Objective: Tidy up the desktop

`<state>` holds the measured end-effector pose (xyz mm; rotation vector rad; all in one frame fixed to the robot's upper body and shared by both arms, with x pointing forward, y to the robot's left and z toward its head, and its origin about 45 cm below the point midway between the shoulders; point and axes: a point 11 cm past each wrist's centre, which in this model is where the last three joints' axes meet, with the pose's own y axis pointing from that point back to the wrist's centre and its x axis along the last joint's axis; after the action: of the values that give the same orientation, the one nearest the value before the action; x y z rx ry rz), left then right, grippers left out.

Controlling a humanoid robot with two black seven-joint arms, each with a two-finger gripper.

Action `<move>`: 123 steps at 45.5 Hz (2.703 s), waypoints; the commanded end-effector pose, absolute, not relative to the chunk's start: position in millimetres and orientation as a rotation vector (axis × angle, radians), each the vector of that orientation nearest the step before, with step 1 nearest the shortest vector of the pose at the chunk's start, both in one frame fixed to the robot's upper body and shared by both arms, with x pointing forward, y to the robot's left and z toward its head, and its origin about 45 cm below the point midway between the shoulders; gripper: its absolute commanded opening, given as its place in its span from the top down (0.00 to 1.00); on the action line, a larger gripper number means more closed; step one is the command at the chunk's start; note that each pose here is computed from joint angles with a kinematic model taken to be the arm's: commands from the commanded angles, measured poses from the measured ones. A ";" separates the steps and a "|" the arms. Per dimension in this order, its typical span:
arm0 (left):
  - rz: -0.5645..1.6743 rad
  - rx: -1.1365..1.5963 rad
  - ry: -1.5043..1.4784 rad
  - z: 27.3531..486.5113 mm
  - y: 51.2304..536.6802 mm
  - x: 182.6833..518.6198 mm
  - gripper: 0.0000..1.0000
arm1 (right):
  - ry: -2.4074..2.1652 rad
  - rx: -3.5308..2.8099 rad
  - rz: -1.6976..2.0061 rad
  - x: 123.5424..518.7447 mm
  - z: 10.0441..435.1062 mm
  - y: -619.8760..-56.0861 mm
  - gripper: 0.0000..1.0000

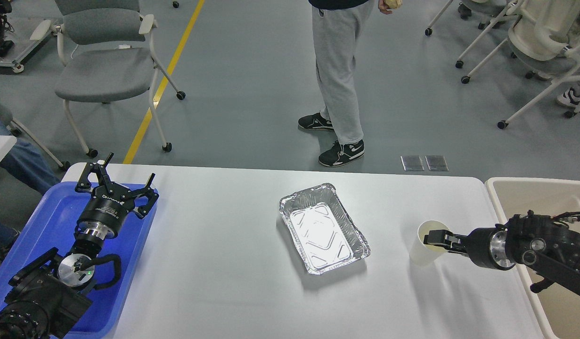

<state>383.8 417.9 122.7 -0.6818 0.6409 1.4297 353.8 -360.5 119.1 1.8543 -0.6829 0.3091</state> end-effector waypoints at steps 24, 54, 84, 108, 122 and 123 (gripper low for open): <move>1.430 -0.682 0.641 122.7 418.0 383.8 0.00 | -0.755 1.769 0.331 348.4 145.4 -408.0 1.00; 1.430 -0.682 0.641 122.7 418.0 383.8 0.00 | -0.970 1.921 0.356 343.3 374.0 -456.8 1.00; 1.430 -0.682 0.641 122.7 418.0 383.8 0.00 | -1.482 1.606 0.545 341.1 454.8 -535.0 1.00; 1.430 -0.682 0.641 122.7 418.0 383.8 0.00 | -2.406 1.024 0.011 352.6 350.4 -654.8 1.00; 1.430 -0.682 0.641 122.7 418.0 383.8 0.00 | -2.480 0.767 -0.241 337.0 236.8 -657.0 1.00; 1.430 -0.683 0.641 122.7 418.1 383.8 0.00 | -2.479 0.762 -0.254 336.2 229.8 -654.0 1.00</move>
<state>383.8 417.9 122.6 -0.6815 0.6410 1.4297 358.3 -656.8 313.3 0.9801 -2.4047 -0.0608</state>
